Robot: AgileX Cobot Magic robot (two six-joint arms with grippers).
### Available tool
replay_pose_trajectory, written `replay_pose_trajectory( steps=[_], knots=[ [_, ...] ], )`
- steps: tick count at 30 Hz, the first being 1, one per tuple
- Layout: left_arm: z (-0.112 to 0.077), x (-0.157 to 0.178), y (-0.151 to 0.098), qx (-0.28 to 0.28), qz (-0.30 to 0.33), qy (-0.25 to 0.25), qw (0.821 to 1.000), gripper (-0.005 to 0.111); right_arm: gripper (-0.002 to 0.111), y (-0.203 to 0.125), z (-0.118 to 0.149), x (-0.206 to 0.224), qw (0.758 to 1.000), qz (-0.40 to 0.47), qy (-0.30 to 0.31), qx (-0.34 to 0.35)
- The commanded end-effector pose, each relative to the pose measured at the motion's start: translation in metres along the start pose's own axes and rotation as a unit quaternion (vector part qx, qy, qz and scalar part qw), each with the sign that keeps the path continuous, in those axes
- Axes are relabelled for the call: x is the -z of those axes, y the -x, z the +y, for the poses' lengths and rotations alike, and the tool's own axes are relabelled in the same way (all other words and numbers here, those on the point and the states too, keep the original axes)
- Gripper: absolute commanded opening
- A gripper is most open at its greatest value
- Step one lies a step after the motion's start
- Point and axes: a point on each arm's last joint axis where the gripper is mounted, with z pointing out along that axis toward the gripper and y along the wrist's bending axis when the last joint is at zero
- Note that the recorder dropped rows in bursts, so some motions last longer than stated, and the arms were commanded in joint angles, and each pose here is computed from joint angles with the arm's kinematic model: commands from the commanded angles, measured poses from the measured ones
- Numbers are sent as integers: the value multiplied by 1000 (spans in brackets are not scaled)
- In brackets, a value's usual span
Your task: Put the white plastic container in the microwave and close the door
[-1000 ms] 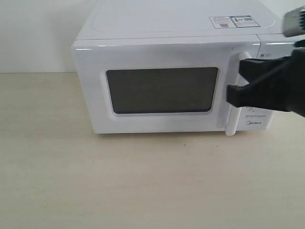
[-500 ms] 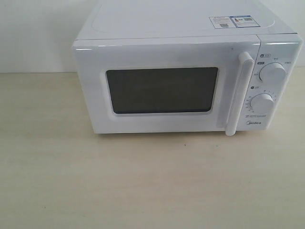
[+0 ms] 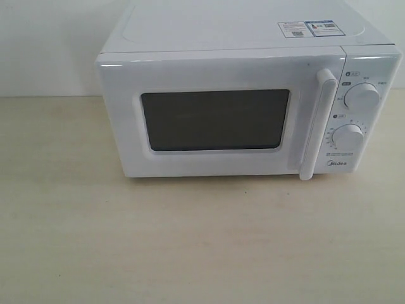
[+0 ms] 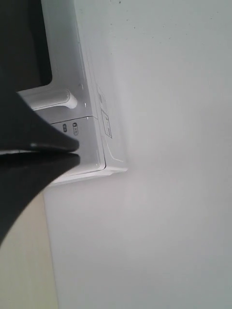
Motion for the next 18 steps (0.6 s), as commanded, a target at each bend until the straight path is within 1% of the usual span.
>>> replay_pose_trajectory(
  steps=[1, 8, 12, 14, 16, 18],
  knots=[
    [0, 0, -1, 2, 1, 2, 1000, 4, 0, -2, -1, 1, 1000, 3, -7, 6],
    [0, 0, -1, 2, 1, 2, 1000, 4, 0, -2, -1, 1, 1000, 3, -7, 2],
    [0, 0, -1, 2, 1, 2, 1000, 4, 0, -6, 1, 1, 998, 27, 5, -54],
    [0, 0, -1, 2, 1, 2, 1000, 4, 0, -9, 3, 1, 997, 41, 11, -69],
    [0, 0, -1, 2, 1, 2, 1000, 4, 0, -12, 4, 1, 996, 57, 19, -65],
    [0, 0, -1, 2, 1, 2, 1000, 4, 0, -13, 6, 2, 997, 67, 27, -38]
  ],
)
